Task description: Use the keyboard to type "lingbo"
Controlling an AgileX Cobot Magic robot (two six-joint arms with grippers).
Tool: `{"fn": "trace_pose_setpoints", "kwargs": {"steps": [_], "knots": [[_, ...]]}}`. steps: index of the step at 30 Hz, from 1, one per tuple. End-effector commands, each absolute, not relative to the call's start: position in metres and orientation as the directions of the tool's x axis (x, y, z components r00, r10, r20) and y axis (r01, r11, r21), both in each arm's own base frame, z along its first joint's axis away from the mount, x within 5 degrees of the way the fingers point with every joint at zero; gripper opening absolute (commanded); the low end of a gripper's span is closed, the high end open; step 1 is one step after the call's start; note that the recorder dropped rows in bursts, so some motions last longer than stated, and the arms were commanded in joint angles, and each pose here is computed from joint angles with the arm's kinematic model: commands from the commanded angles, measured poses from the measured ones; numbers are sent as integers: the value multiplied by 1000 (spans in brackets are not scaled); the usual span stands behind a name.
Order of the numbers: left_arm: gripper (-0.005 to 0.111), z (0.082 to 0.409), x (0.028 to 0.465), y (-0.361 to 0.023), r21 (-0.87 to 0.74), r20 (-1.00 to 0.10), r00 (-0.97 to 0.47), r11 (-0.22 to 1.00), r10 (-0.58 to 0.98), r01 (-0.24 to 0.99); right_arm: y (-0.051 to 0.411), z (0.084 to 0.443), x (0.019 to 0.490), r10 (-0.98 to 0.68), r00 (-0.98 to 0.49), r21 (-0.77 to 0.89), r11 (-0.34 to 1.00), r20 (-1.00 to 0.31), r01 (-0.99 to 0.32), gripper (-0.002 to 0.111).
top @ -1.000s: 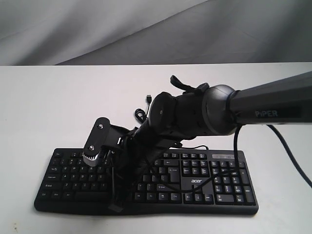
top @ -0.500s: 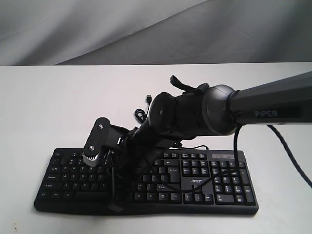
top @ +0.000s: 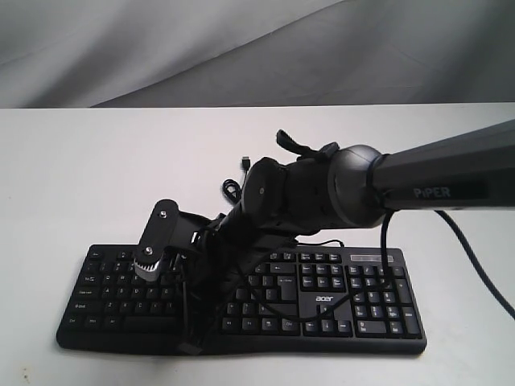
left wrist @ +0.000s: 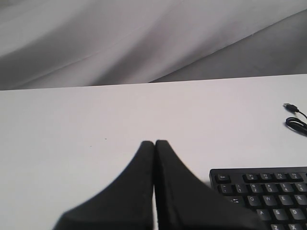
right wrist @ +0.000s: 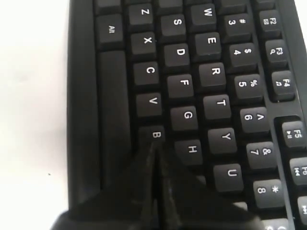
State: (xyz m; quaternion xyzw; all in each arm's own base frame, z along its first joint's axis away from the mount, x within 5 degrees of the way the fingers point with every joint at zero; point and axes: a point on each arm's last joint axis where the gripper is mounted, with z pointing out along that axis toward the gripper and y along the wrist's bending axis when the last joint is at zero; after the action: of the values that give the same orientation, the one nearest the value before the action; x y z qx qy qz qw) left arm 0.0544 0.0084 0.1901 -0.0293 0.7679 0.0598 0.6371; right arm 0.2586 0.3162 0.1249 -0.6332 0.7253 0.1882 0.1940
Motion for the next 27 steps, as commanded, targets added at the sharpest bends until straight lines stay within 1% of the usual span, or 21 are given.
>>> {"fn": "trace_pose_setpoints", "kwargs": {"steps": [1, 11, 21, 25, 27], "knots": [[1, 189, 54, 8, 49, -983, -182, 991, 26, -122, 317, 127, 259, -846, -103, 10, 115, -524, -993, 0], [1, 189, 54, 8, 49, -983, -182, 991, 26, -122, 317, 117, 259, -856, -107, 23, 111, -506, -994, 0], [1, 189, 54, 8, 49, -983, -182, 991, 26, -122, 327, 147, 268, -817, -87, -17, 118, -570, -993, 0], [1, 189, 54, 8, 49, -983, -182, 991, 26, -122, 335, 148, 271, -814, -74, -12, 99, -576, -995, 0], [1, 189, 54, 8, 49, -983, -182, 991, 26, -122, 338, 142, 273, -818, -79, -3, 99, -570, -995, 0]]}}
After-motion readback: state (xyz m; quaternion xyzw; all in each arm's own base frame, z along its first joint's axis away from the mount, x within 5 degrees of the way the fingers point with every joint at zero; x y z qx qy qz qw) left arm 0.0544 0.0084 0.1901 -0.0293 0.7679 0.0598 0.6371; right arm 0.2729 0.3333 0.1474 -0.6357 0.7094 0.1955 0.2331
